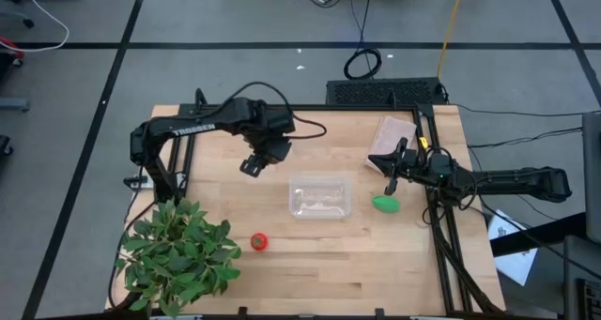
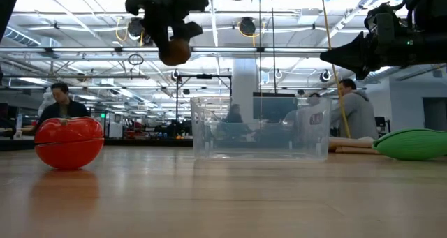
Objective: Pick and placing Produce into tupperware
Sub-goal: Put the brown kiwi into the transparent bin
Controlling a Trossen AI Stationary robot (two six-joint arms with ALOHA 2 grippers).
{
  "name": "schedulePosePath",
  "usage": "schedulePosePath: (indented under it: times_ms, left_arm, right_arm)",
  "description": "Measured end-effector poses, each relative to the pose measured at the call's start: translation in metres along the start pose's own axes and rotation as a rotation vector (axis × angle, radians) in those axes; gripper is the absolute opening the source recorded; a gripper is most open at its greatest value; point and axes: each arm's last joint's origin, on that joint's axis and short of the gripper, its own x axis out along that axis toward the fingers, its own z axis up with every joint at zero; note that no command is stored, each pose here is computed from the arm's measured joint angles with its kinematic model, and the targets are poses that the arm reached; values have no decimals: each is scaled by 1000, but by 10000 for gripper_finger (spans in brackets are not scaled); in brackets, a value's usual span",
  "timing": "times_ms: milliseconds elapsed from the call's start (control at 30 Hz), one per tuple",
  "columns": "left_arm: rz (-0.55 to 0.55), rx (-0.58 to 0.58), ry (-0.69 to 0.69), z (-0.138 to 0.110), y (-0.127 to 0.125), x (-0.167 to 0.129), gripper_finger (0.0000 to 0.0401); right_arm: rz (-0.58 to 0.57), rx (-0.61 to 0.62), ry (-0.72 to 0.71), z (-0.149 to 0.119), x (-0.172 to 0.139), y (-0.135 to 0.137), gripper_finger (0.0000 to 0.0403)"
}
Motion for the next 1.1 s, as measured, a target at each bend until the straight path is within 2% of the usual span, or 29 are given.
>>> schedulePosePath:
  times_ms: [200,333,833,1100]
  left_arm:
    - [60,-6,-10,-4,1,-23,246]
    - [68,-58,-13,-9,5,-33,246]
    - [56,-106,-20,-11,8,-32,246]
    - [57,-107,12,-6,11,-21,246]
  right_arm:
    - [0,0,0,0,0,0,0]
    - [0,0,2,0,0,0,0]
    - [0,0,2,0,0,0,0]
    - [0,1,-4,0,0,0,0]
